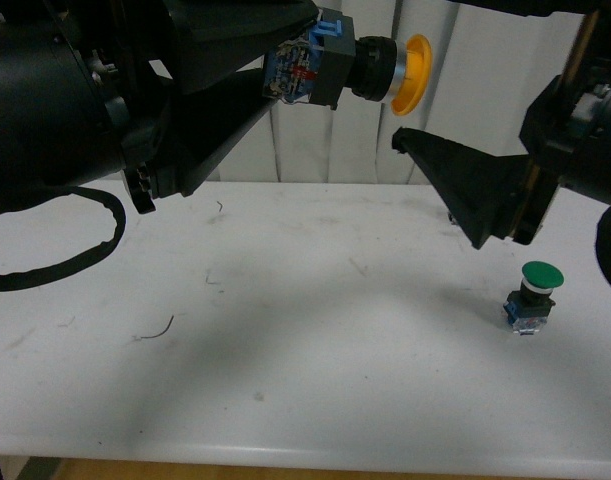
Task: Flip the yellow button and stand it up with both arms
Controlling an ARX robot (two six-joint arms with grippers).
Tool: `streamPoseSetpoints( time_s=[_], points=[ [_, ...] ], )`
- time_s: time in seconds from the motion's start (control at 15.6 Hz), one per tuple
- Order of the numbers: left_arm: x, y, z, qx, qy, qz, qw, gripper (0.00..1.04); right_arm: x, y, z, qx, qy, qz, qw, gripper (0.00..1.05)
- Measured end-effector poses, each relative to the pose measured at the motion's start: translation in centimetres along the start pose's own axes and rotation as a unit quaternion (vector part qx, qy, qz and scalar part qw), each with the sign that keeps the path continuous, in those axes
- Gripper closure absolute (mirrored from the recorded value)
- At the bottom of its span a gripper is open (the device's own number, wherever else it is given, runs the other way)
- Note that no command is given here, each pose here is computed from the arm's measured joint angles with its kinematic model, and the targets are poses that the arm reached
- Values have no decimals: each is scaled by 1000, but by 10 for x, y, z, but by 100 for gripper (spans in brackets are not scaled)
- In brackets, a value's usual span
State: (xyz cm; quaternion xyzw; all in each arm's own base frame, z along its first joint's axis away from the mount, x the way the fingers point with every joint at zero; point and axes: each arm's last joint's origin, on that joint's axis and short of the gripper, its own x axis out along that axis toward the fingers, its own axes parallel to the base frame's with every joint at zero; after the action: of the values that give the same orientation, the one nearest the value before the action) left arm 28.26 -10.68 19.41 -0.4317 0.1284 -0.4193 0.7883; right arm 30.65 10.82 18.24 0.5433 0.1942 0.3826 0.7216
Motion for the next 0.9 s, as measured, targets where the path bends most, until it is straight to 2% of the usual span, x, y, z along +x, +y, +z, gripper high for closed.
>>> streamPoseSetpoints(
  time_s=[0.13,0.45,0.51,0.58,0.64,0.7,0.9],
  points=[
    [0,0,0,3,0,0,1000,69,10,6,-13,0,21,13,1000,6],
    [0,0,0,5,0,0,1000,69,15,9,-20,0,32,18,999,6],
    [-1,0,0,5,0,1,1000,69,15,9,-20,-1,30,18,999,20],
    [-1,1,-1,4,-1,2,1000,69,12,7,-12,-2,16,14,1000,53],
    [-1,0,-1,1,2,-1,1000,69,12,7,-9,1,11,13,1000,62],
    [-1,0,-1,-4,0,0,1000,70,12,7,-7,8,8,16,1000,69],
    [-1,0,-1,-6,1,0,1000,70,12,7,-7,10,9,16,1000,70]
  ],
)
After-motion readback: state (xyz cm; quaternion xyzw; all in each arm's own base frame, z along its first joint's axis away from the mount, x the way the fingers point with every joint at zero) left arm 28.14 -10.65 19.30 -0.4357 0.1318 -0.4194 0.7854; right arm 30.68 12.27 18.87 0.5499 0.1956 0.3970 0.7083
